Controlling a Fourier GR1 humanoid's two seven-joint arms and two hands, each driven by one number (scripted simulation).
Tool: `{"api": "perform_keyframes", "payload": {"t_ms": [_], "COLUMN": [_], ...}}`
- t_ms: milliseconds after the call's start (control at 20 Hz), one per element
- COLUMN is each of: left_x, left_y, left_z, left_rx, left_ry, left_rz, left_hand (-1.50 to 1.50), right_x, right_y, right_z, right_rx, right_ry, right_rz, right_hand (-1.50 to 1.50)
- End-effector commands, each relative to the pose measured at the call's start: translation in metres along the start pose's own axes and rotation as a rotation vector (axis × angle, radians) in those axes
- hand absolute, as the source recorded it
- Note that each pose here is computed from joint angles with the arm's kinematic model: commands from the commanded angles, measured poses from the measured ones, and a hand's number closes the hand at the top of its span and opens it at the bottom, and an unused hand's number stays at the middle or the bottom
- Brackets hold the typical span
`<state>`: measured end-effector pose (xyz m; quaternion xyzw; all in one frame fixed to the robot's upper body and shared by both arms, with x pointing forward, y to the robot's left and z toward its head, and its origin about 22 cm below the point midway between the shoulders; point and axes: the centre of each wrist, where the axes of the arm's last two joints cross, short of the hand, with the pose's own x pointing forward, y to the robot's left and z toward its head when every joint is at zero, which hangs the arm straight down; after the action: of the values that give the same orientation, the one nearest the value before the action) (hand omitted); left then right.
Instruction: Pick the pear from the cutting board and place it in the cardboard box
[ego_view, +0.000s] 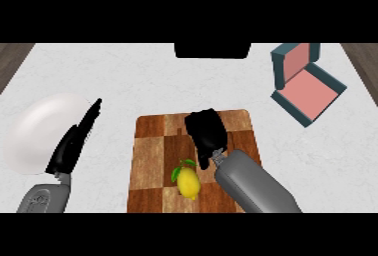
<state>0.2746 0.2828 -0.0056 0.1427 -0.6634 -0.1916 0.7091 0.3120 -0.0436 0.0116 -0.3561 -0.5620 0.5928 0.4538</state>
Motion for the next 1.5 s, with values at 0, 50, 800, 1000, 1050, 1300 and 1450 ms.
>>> {"api": "perform_keyframes", "payload": {"t_ms": [0, 50, 800, 1000, 1050, 1300, 1450], "left_x": [-0.002, -0.012, 0.013, 0.017, 0.019, 0.009, 0.016], "left_y": [-0.002, 0.003, -0.011, -0.025, -0.020, -0.018, -0.029], "left_z": [0.005, 0.008, -0.010, -0.016, -0.015, -0.015, -0.015], "left_rx": [-0.005, 0.009, -0.054, -0.062, -0.057, -0.062, -0.054], "left_ry": [-0.008, 0.001, -0.047, -0.057, -0.071, -0.049, -0.043], "left_rz": [-0.009, 0.003, -0.002, -0.005, -0.006, -0.019, -0.003], "left_hand": [0.00, 0.00, 0.00, 0.00, 0.00, 0.00, 0.00], "right_x": [-0.004, -0.009, -0.080, -0.080, -0.087, -0.061, -0.072], "right_y": [0.021, 0.027, -0.128, -0.186, -0.173, -0.233, -0.235], "right_z": [-0.002, 0.006, -0.080, -0.095, -0.097, -0.105, -0.107], "right_rx": [-0.099, -0.098, -0.177, -0.276, -0.289, -0.405, -0.433], "right_ry": [-0.005, -0.019, 0.926, 1.050, 1.085, 1.211, 1.288], "right_rz": [0.033, 0.022, -0.065, -0.001, 0.009, 0.116, 0.109], "right_hand": [1.50, 1.50, 1.50, 1.50, 1.50, 1.50, 1.50]}}
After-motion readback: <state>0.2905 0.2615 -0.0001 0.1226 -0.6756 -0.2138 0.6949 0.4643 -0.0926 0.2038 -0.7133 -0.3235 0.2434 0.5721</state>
